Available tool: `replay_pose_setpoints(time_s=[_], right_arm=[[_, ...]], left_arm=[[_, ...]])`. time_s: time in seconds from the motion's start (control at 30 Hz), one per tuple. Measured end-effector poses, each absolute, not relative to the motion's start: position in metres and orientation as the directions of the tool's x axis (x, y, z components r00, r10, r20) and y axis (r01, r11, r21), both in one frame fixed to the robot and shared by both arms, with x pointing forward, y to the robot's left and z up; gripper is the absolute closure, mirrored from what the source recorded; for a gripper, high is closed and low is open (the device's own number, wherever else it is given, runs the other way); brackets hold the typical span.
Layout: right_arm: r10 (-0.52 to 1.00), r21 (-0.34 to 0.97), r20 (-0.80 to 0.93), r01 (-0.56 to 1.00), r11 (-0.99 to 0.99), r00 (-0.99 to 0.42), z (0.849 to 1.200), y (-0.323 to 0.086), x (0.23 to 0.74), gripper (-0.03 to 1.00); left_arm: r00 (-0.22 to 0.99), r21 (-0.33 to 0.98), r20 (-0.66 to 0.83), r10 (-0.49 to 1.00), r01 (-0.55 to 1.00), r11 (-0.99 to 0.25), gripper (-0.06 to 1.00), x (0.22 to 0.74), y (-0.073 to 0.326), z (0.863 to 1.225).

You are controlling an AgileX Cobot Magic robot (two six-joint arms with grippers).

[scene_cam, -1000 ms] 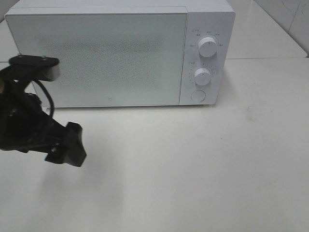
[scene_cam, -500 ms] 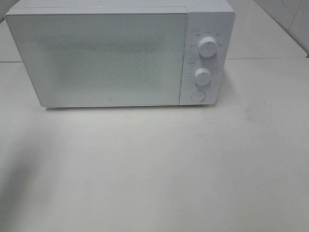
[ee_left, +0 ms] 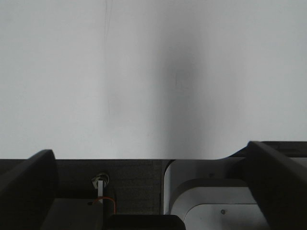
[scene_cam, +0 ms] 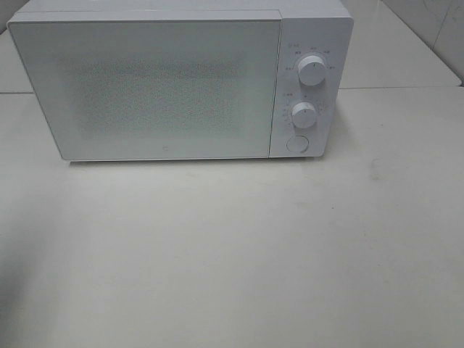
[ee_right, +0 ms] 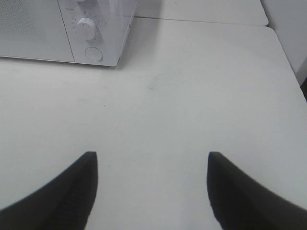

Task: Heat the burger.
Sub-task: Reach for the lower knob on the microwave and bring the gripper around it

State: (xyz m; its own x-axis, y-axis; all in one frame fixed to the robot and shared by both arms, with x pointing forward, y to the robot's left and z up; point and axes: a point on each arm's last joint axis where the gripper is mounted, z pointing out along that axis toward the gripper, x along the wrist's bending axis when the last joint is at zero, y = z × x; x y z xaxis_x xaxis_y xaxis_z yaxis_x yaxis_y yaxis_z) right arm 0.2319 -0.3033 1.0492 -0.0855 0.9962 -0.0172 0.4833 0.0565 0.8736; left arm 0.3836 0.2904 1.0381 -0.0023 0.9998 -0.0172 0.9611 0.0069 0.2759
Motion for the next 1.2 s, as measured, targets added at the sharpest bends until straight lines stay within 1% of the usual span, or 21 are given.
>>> replay_pose_setpoints(time_s=[0.07, 0.1, 0.17, 0.2, 0.27, 0.33, 0.43, 0.5, 0.53, 0.6, 0.9, 1.2], right_arm=[[0.996, 0.874, -0.017, 0.483, 0.057, -0.086, 1.049, -0.303, 0.232, 0.32], [0.996, 0.874, -0.017, 0.483, 0.057, -0.086, 1.049, -0.303, 0.232, 0.32], [0.996, 0.874, -0.017, 0.483, 0.057, -0.086, 1.049, -0.303, 0.232, 0.32], [0.996, 0.874, -0.017, 0.483, 0.057, -0.086, 1.049, -0.303, 0.232, 0.32], [0.996, 0.874, -0.017, 0.483, 0.057, -0.086, 1.049, -0.303, 0.232, 0.32], [0.996, 0.874, -0.017, 0.483, 0.057, -0.086, 1.049, -0.303, 0.232, 0.32], [0.996, 0.874, -0.017, 0.483, 0.057, -0.086, 1.049, -0.303, 0.232, 0.32], [0.996, 0.874, -0.017, 0.483, 0.057, -0.086, 1.049, -0.303, 0.232, 0.32], [0.996, 0.874, -0.017, 0.483, 0.057, -0.086, 1.049, -0.303, 0.232, 0.32], [0.996, 0.874, -0.017, 0.483, 0.057, -0.086, 1.049, -0.303, 0.232, 0.32], [0.996, 0.874, -0.017, 0.483, 0.057, -0.086, 1.049, -0.303, 0.232, 0.32], [0.996, 0.874, -0.017, 0.483, 0.057, -0.086, 1.049, -0.303, 0.232, 0.32]], left_arm=[[-0.002, 0.292, -0.019, 1.0, 0.956, 0.007, -0.05, 0.38, 0.291, 1.037], [-0.002, 0.331, -0.029, 1.0, 0.943, 0.012, -0.05, 0.372, 0.291, 1.037], [-0.002, 0.346, -0.03, 1.0, 0.938, 0.012, -0.05, 0.369, 0.291, 1.036], [0.0, 0.393, -0.034, 0.999, 0.919, 0.013, -0.05, 0.361, 0.292, 1.036], [0.001, 0.412, -0.036, 0.999, 0.911, 0.014, -0.05, 0.358, 0.292, 1.036], [0.006, 0.517, -0.045, 0.999, 0.856, 0.019, -0.05, 0.344, 0.293, 1.039], [0.007, 0.537, -0.047, 0.999, 0.843, 0.02, -0.05, 0.342, 0.293, 1.041], [0.012, 0.617, -0.054, 0.998, 0.787, 0.024, -0.05, 0.331, 0.294, 1.049], [0.012, 0.617, -0.054, 0.998, 0.787, 0.024, -0.05, 0.331, 0.294, 1.049], [0.015, 0.664, -0.058, 0.998, 0.748, 0.027, -0.05, 0.324, 0.295, 1.054], [0.024, 0.732, -0.08, 0.997, 0.68, 0.042, -0.05, 0.308, 0.295, 1.062], [0.027, 0.75, -0.084, 0.996, 0.66, 0.045, -0.05, 0.303, 0.295, 1.063]])
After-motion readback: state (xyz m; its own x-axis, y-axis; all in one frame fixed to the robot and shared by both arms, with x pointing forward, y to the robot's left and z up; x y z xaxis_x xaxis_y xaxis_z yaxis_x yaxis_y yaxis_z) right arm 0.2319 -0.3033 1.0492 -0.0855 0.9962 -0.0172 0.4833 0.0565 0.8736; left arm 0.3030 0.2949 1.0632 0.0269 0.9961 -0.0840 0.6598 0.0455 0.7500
